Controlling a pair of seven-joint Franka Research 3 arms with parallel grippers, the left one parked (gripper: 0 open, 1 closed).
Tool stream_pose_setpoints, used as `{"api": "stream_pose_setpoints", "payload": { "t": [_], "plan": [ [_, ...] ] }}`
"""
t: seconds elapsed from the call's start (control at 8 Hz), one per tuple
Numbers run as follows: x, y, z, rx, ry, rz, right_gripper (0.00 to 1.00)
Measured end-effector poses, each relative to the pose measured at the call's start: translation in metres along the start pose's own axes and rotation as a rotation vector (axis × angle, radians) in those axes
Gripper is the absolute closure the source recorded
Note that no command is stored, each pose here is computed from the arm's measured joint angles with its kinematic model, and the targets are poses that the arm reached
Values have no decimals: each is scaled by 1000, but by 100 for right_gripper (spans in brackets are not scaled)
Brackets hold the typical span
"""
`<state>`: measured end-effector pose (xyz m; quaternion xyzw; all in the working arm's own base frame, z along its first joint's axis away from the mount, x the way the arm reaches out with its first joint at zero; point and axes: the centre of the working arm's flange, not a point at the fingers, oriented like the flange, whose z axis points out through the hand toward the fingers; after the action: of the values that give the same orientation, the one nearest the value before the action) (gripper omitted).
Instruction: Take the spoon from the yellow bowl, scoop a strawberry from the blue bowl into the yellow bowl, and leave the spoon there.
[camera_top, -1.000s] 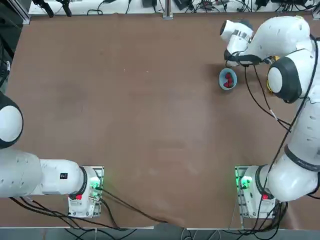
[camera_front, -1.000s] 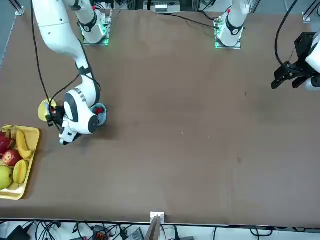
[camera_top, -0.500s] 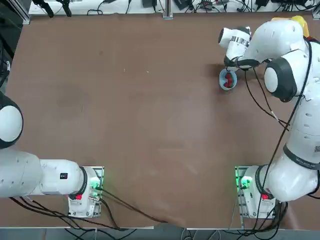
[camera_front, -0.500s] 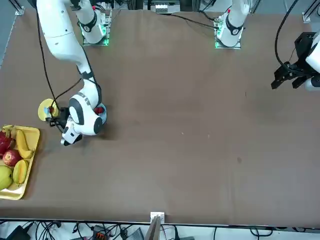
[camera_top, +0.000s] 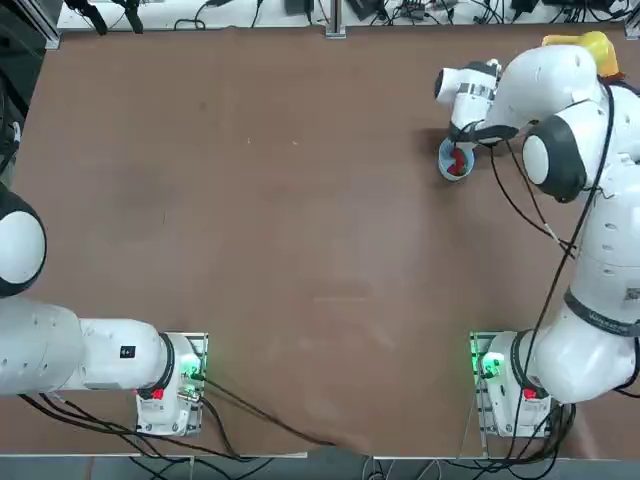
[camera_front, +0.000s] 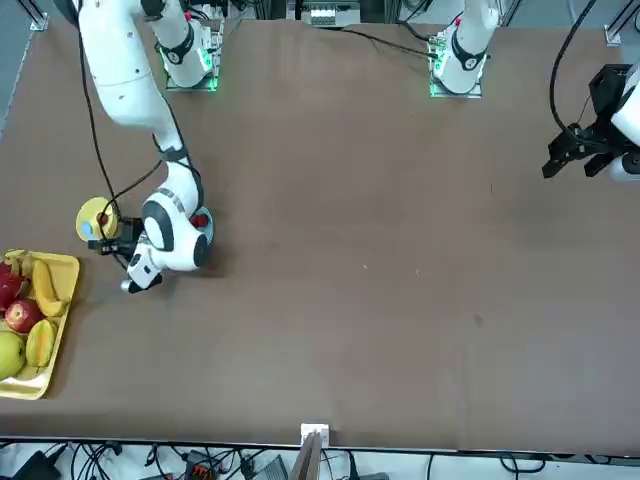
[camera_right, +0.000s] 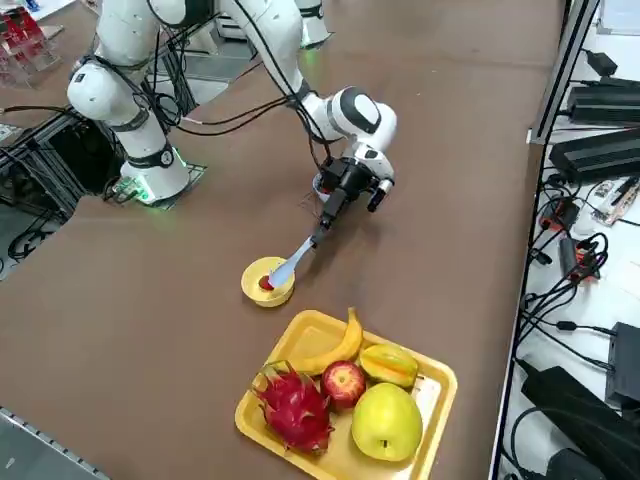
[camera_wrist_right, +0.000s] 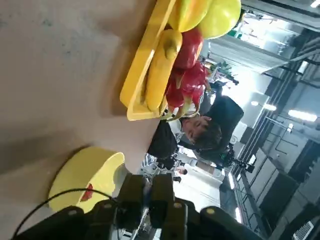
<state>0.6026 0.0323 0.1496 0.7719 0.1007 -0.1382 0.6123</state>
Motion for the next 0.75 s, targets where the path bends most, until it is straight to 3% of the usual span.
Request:
{"api": "stream_pose_setpoints", "payload": {
  "t": [0.5, 0.75],
  "plan": [
    [2, -29, 9, -19, -6, 66, 89],
    [3, -30, 8, -14, 1, 69, 79]
  ]
}}
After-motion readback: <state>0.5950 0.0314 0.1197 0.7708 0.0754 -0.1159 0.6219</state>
